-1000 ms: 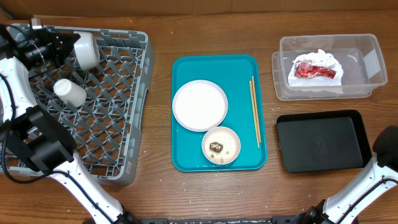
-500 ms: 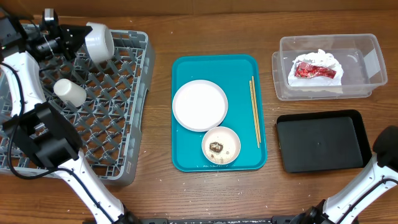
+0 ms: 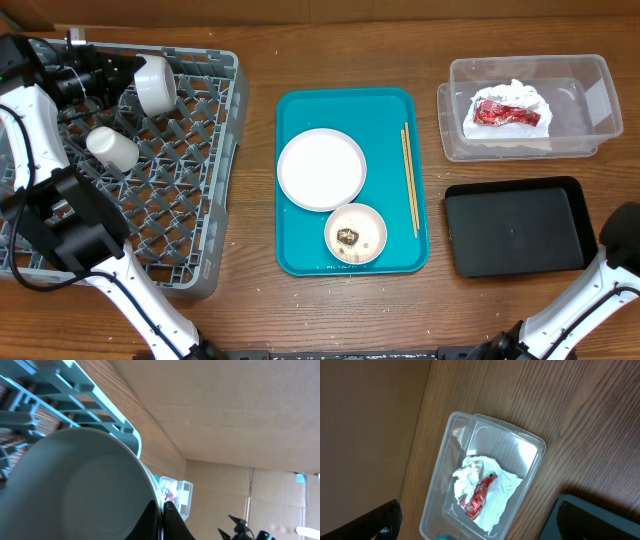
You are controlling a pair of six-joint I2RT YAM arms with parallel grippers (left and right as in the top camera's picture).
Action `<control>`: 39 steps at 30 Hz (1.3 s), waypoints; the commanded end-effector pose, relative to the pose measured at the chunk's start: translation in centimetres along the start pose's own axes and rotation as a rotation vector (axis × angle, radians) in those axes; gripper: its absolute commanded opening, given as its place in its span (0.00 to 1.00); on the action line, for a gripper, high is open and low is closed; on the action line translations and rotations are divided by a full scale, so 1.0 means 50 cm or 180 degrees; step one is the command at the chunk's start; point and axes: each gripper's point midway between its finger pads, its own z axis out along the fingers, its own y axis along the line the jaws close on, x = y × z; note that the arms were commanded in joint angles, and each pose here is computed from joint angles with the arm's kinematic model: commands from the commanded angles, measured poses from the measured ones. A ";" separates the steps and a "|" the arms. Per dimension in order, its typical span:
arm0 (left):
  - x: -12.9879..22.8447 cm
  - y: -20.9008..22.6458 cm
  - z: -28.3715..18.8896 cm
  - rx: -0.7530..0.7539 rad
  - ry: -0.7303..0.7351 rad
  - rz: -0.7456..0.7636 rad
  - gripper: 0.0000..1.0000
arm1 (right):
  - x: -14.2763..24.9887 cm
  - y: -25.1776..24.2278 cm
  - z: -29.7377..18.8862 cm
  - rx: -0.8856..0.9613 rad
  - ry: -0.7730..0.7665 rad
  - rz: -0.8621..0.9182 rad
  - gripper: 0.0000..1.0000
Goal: Sort waste into correct bins and load items into the dishwasher
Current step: 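Lower the bowl into the rack beside the cup and open the gripper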
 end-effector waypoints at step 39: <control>0.028 0.090 -0.127 -0.3460 -0.0347 0.0626 0.04 | -0.006 0.007 -0.022 -0.0066 -0.0084 -0.0025 1.00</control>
